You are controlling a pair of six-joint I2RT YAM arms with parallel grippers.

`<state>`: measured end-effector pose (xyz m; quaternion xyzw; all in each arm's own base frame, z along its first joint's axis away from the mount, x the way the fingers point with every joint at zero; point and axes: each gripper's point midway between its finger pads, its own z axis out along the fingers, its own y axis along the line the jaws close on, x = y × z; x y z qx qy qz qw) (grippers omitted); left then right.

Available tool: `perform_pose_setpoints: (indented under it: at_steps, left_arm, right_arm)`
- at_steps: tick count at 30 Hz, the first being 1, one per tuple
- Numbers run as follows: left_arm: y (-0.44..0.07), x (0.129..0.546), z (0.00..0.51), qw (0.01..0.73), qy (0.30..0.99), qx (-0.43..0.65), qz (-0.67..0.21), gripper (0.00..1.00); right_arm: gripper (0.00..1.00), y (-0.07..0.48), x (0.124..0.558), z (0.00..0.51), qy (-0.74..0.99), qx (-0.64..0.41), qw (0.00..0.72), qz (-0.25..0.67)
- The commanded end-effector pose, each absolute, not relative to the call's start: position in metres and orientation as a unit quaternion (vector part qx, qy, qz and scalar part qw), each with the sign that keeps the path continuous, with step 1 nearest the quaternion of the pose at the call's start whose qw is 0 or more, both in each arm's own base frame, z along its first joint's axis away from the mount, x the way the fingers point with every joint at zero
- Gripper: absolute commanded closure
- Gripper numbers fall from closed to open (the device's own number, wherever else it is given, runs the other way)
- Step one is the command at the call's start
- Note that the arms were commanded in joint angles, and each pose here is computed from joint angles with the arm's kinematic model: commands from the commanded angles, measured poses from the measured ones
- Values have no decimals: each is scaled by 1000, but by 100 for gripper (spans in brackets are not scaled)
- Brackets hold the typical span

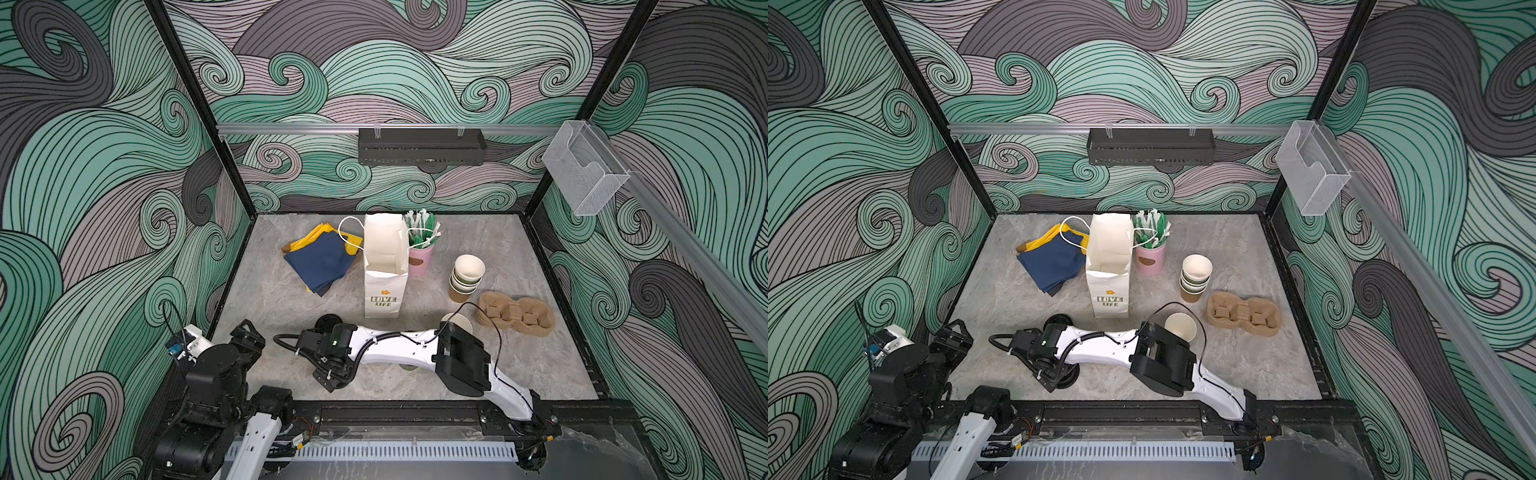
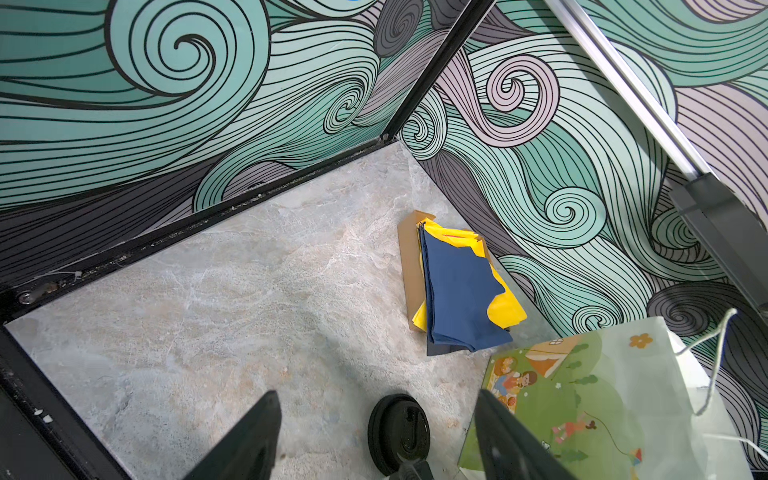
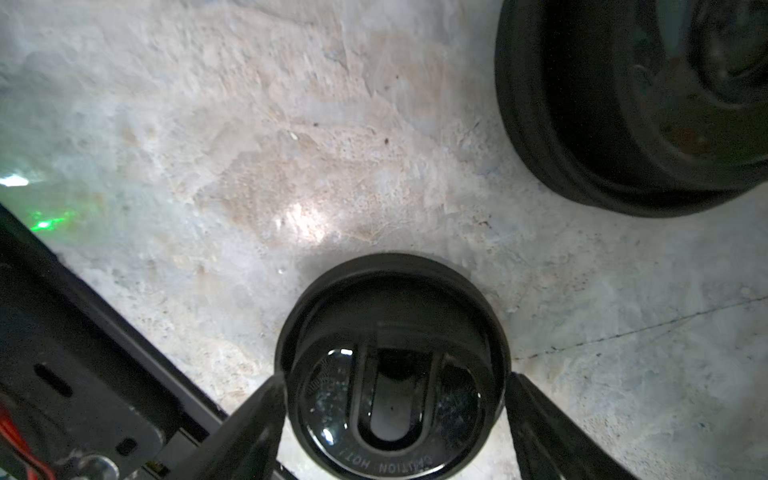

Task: Pack the takeout coffee
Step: 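Grasp a black lid by its rim with the right gripper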

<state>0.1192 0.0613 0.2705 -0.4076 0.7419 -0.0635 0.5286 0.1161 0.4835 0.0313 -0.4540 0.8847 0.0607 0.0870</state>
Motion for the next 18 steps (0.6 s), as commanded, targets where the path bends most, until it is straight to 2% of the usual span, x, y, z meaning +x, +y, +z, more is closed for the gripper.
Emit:
perform_pose_setpoints:
  at_steps: [1,18]
  left_arm:
    - [61,120,267,521,746,-410,-59,25]
    - [58,125,266,517,749,-409,-68,25]
  right_arm:
    - [18,480,115,28,885,-455,85,43]
    - [20,480,111,20,886,-457,75,33]
